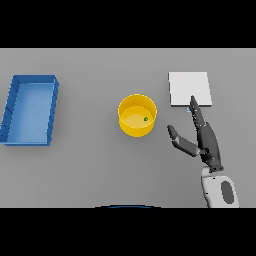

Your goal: Pick up the red beaker and tilt it to pour out 1 green nut into yellow bowl. Pick up the yellow bowl and place it on the metallic measuring scale.

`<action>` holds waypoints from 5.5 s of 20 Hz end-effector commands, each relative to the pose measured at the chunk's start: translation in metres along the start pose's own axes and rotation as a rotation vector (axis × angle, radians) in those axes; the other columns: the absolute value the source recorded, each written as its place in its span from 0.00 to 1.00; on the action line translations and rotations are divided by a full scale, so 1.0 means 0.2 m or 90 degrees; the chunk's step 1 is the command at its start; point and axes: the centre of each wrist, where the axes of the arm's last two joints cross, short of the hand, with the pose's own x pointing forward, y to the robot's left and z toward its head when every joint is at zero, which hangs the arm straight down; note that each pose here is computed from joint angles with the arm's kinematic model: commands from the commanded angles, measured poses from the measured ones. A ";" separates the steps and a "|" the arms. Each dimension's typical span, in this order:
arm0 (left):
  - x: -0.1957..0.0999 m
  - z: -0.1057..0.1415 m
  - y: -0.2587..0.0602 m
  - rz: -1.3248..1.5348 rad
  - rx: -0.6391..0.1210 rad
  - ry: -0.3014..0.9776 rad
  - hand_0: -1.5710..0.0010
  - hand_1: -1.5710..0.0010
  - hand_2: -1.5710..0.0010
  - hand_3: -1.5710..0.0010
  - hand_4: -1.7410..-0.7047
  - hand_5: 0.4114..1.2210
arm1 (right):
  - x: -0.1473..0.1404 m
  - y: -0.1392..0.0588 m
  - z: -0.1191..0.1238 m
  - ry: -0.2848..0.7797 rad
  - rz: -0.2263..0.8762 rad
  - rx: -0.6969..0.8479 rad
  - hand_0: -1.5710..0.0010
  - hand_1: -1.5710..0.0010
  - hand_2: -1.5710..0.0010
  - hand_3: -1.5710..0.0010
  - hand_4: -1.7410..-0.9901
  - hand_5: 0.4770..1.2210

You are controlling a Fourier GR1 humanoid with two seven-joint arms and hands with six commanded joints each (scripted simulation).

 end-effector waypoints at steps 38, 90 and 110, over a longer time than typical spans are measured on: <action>-0.57 0.58 -0.97 0.357 -0.097 0.262 0.96 0.96 0.96 0.96 0.93 0.27 | -0.01 -0.01 0.02 0.019 0.069 0.010 1.00 1.00 1.00 1.00 0.81 0.21; -0.59 0.60 -0.96 0.399 -0.094 0.219 1.00 1.00 1.00 1.00 0.92 0.37 | 0.18 0.31 -0.70 -0.097 0.760 0.738 0.06 0.06 0.14 0.25 0.05 0.97; -0.56 0.63 -0.94 0.427 -0.096 0.217 1.00 1.00 1.00 1.00 0.88 0.39 | 0.49 -0.02 -0.76 -0.051 0.819 0.552 0.01 0.00 0.03 0.26 0.00 1.00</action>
